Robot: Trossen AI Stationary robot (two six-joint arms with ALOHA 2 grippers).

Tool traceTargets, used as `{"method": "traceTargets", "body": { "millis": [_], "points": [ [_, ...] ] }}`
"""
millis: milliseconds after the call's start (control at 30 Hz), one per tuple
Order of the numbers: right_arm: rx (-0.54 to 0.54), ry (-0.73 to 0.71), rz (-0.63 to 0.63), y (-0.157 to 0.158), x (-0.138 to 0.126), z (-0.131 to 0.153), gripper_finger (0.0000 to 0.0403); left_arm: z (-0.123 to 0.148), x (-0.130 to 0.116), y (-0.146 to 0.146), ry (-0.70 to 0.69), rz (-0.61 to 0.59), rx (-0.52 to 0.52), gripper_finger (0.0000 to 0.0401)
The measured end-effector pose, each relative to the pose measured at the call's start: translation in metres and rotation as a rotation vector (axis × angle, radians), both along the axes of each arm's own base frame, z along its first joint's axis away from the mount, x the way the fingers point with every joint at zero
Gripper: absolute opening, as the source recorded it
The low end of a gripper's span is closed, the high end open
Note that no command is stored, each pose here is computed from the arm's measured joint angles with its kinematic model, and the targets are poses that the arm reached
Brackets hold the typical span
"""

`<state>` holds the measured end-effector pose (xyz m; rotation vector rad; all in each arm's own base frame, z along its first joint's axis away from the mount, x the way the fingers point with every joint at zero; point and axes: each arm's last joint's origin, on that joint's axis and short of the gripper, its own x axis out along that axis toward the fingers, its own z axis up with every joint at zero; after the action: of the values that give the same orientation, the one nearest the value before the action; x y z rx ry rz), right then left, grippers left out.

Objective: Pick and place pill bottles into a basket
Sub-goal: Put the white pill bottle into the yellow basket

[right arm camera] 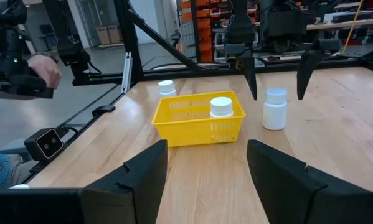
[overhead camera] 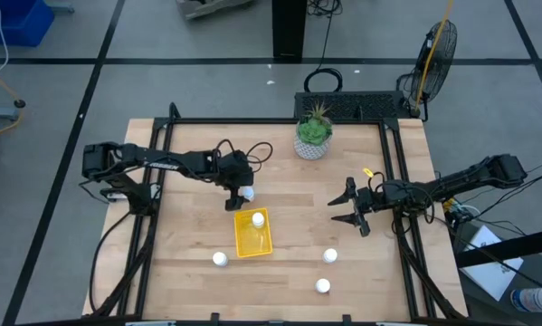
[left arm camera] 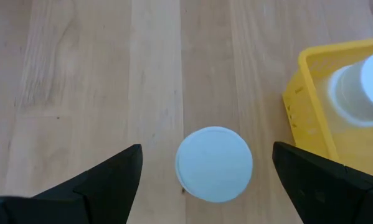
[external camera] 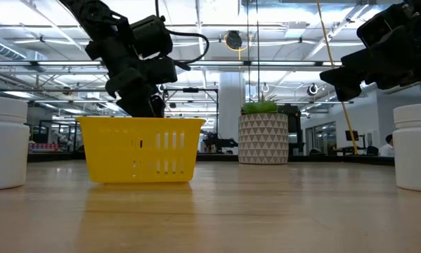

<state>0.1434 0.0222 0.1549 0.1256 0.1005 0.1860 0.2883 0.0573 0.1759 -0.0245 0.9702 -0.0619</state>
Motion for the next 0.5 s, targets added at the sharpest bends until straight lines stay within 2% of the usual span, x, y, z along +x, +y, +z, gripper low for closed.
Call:
{"method": "traceTargets", "body": {
  "millis": [500],
  "points": [
    [0.000, 0.000, 0.000, 0.0000, 0.0000, 0.0000, 0.0212, -0.0001, 0.0001, -0.0010, 0.002, 0.007, -0.008, 0.0181]
  ]
}}
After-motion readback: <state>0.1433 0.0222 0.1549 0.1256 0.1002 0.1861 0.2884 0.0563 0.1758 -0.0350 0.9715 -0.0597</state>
